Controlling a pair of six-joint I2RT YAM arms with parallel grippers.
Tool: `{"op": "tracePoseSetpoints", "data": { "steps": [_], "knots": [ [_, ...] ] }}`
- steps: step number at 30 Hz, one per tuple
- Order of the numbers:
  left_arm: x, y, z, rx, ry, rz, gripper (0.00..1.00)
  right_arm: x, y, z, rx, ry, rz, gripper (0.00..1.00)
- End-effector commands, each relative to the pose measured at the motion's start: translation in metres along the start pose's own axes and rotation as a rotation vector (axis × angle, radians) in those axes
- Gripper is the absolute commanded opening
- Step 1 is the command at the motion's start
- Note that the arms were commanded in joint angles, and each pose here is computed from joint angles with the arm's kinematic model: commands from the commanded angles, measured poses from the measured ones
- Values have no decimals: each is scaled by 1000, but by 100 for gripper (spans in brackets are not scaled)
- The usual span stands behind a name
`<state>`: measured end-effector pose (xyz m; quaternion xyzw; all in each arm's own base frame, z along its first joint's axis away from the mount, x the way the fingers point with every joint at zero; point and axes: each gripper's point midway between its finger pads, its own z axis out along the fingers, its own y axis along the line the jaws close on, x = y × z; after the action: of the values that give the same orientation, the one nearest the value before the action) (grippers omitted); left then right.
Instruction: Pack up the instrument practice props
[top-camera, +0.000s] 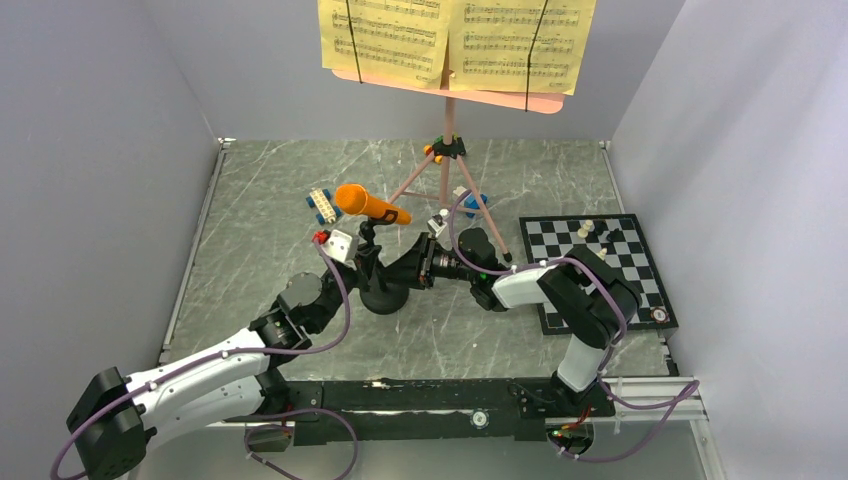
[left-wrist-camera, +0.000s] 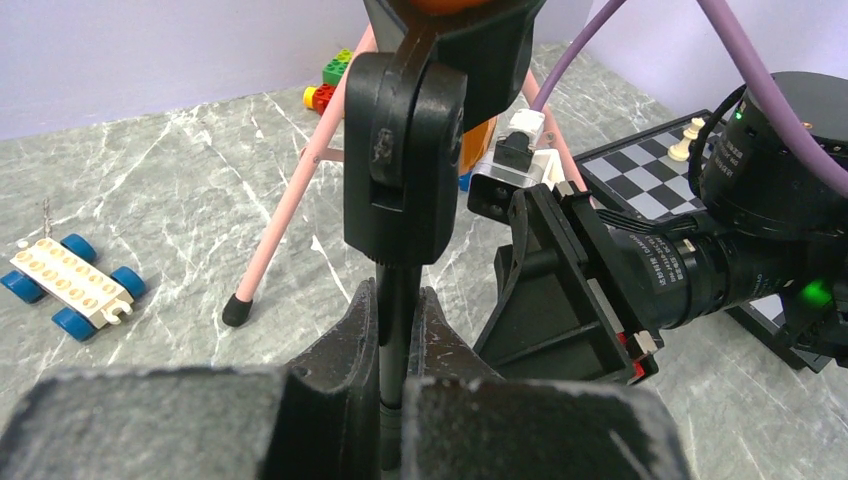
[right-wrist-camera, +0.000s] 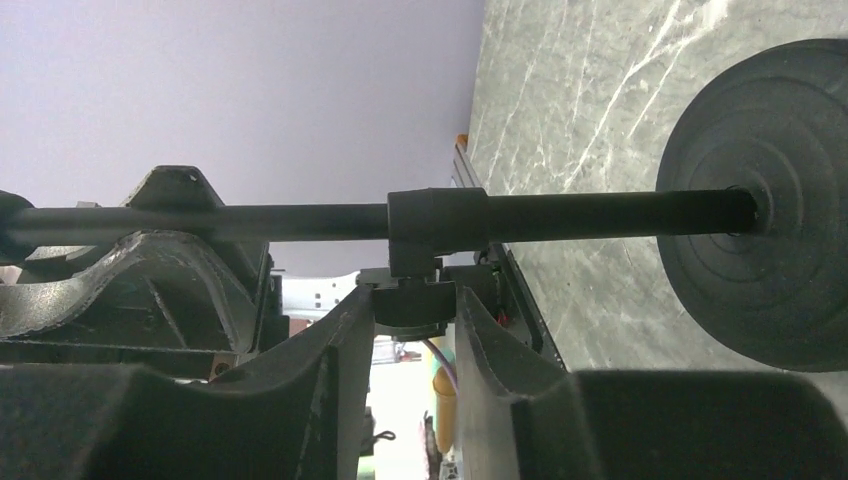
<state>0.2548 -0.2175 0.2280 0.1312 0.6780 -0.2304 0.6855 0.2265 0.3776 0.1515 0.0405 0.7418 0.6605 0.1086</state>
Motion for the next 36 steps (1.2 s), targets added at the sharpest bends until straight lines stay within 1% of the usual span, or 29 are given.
{"op": "tracePoseSetpoints", "data": {
  "steps": [1,7,8,10,12,14,20,22,24,26,27,30,31,32,33,36],
  "knots": [
    [3,-1,-2,-2,4,-16,0,-4,24,0,-81,0,-55,31],
    [7,-5,0,10,25,-20,0,-6,27,2,-70,1,-103,14],
    [9,-5,1,10,33,-19,0,-6,27,2,-60,1,-122,11],
    [13,-5,1,9,51,-19,0,-11,28,3,-27,-12,-188,0],
    [16,-5,2,7,68,-23,0,-15,20,3,59,-21,-260,0],
    [20,-5,2,6,80,-24,0,-19,16,3,131,-34,-373,0],
    [28,-8,3,17,103,-31,0,-32,9,0,304,-66,-650,0],
    [31,-9,3,20,113,-32,0,-28,7,3,364,-51,-765,0],
    [32,-10,4,20,116,-34,0,-25,8,4,382,-41,-791,0],
    [32,-9,3,16,114,-36,0,-22,14,3,352,-47,-763,0],
    [31,-8,3,14,111,-36,0,-22,16,1,341,-55,-744,6],
    [29,-7,2,7,102,-33,0,-23,27,-4,289,-70,-669,42],
    [28,-6,2,4,98,-32,0,-23,31,-6,266,-73,-644,49],
    [26,-6,1,4,95,-32,0,-23,35,-8,246,-72,-616,55],
    [26,-5,1,3,93,-31,0,-22,36,-9,233,-71,-594,58],
    [23,-4,1,0,81,-34,0,-16,43,-11,170,-40,-509,63]
  ]
}}
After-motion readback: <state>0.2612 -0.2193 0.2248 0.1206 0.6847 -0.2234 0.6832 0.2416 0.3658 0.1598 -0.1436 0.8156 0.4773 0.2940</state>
